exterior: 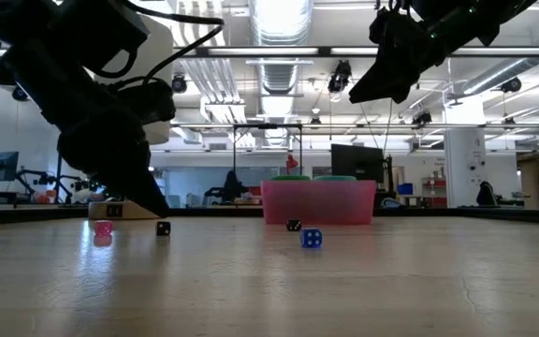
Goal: Pick & Place Dice
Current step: Put the left small black dice into the red container
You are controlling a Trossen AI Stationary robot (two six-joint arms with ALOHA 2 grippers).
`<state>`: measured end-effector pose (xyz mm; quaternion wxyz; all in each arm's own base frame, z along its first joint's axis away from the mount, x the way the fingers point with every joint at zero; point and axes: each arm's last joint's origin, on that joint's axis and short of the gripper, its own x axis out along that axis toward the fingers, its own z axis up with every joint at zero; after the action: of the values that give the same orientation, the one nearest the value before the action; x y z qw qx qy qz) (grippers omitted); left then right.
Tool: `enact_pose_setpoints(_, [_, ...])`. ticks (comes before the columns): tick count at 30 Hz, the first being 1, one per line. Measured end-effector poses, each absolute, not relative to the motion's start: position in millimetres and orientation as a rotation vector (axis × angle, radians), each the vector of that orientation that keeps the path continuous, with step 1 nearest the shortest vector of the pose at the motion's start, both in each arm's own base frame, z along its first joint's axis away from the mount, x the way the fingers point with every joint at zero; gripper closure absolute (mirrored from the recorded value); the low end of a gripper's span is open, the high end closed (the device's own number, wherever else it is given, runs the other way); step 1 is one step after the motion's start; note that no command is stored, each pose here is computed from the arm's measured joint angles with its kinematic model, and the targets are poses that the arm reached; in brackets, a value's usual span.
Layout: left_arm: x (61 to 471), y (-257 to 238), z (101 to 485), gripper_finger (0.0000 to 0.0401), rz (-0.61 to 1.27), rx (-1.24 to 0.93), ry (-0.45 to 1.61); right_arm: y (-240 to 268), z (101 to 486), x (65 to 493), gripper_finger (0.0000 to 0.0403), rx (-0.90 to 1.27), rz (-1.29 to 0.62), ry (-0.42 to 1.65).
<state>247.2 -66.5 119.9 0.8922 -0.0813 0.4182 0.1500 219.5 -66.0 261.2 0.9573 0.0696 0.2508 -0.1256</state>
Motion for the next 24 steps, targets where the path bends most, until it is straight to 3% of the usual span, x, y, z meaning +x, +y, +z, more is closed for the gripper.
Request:
enact_pose_setpoints(13, [249.8, -67.7, 121.9, 0.0281, 0.308, -0.196, 0.835, -65.9, 260.7, 219.2, 0.0312, 0.142, -0.255, 0.515])
enact_pose_setpoints(24, [254.8, -70.2, 97.7, 0.0281, 0.322, -0.189, 0.916, -65.9, 260.2, 218.9, 0.0324, 0.143, -0.256, 0.520])
